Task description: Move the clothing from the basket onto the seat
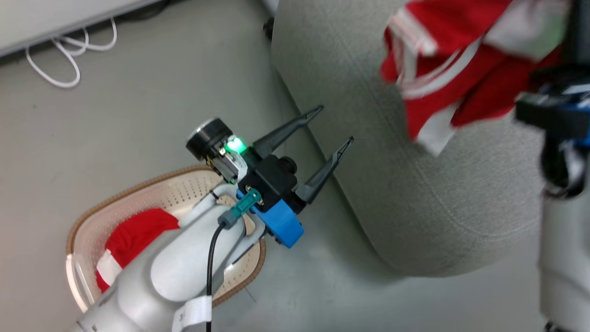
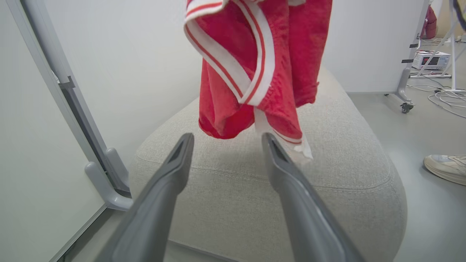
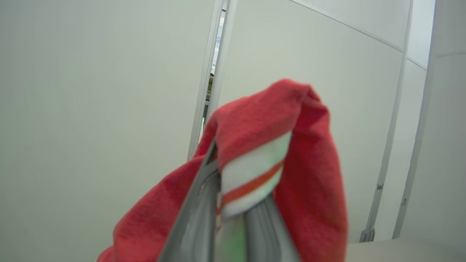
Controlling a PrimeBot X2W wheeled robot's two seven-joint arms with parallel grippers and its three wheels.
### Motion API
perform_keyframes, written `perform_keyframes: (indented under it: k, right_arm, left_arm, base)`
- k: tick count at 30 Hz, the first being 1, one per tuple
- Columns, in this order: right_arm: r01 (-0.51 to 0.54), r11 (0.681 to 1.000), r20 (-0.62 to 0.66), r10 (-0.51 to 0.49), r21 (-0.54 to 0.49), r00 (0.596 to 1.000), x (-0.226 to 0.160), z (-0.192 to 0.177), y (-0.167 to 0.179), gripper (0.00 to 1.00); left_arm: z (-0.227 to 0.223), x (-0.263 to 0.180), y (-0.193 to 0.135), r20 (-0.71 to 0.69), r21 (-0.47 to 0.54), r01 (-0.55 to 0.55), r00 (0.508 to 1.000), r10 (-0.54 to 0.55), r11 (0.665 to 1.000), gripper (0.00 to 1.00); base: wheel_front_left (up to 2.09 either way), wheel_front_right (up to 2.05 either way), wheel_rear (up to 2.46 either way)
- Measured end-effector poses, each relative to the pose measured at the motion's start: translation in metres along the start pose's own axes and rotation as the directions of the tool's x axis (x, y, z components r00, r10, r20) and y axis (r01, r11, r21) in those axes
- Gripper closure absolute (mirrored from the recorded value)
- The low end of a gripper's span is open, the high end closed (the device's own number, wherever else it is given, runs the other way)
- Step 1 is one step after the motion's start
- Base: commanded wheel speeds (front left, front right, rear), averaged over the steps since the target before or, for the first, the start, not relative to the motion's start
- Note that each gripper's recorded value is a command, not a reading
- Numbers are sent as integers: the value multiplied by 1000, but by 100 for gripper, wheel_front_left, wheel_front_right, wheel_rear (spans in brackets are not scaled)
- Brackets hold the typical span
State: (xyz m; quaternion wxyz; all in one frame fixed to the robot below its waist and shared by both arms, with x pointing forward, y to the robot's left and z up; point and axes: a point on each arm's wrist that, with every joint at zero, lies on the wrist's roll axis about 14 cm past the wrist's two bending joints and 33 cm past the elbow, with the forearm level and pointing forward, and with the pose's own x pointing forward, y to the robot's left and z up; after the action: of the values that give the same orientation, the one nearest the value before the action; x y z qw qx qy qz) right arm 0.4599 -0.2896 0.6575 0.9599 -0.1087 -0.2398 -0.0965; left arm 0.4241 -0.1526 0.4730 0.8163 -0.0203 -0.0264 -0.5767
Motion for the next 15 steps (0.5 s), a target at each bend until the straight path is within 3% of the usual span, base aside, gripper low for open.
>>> perform_keyframes:
  k: [7, 15]
  right_arm:
    - [93, 987, 152, -72, -135, 986, 69, 10, -41, 100]
    - [173, 948, 79, -157, -269, 984, 99, -57, -89, 100]
  left_arm:
    - [-32, 4, 36, -13, -1, -2, 1000, 2, 1000, 0]
    - [-101, -7, 69, -77, -75, -37, 997, 31, 997, 0]
  base:
    - [0, 0, 0]
    - [0, 0, 0]
